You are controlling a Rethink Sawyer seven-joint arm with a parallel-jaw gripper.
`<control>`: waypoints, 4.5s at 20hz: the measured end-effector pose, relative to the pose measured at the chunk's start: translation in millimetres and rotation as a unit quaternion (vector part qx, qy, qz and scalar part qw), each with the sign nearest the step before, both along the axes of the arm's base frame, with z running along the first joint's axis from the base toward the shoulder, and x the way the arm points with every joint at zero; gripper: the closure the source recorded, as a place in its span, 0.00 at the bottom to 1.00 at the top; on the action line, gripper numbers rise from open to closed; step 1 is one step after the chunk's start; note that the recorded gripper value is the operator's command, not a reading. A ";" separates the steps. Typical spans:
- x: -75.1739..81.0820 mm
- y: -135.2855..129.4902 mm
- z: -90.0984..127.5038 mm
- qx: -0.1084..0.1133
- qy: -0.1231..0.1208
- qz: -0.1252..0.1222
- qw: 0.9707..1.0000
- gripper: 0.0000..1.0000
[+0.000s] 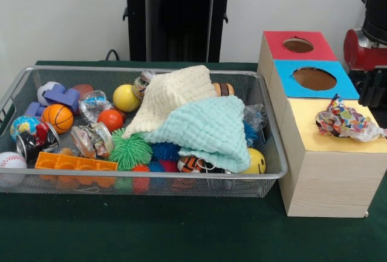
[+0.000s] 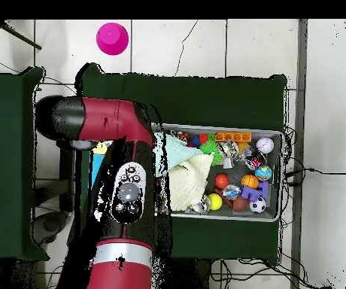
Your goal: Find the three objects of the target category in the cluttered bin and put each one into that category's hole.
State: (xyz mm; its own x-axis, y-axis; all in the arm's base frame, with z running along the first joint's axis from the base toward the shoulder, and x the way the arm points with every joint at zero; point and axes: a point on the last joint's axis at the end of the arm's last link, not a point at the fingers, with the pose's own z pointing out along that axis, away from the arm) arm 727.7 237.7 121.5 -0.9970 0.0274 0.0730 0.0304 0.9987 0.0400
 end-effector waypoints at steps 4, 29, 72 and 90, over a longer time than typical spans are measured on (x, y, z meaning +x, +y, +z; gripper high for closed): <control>-4.7 4.7 -5.9 -0.007 0.002 0.006 1.000 1.00; -10.4 -0.2 -44.9 -0.099 -0.052 0.053 0.992 1.00; -4.8 -18.9 -83.9 -0.096 -0.070 0.044 0.992 1.00; -5.4 -14.8 45.3 -0.079 0.000 0.025 0.997 1.00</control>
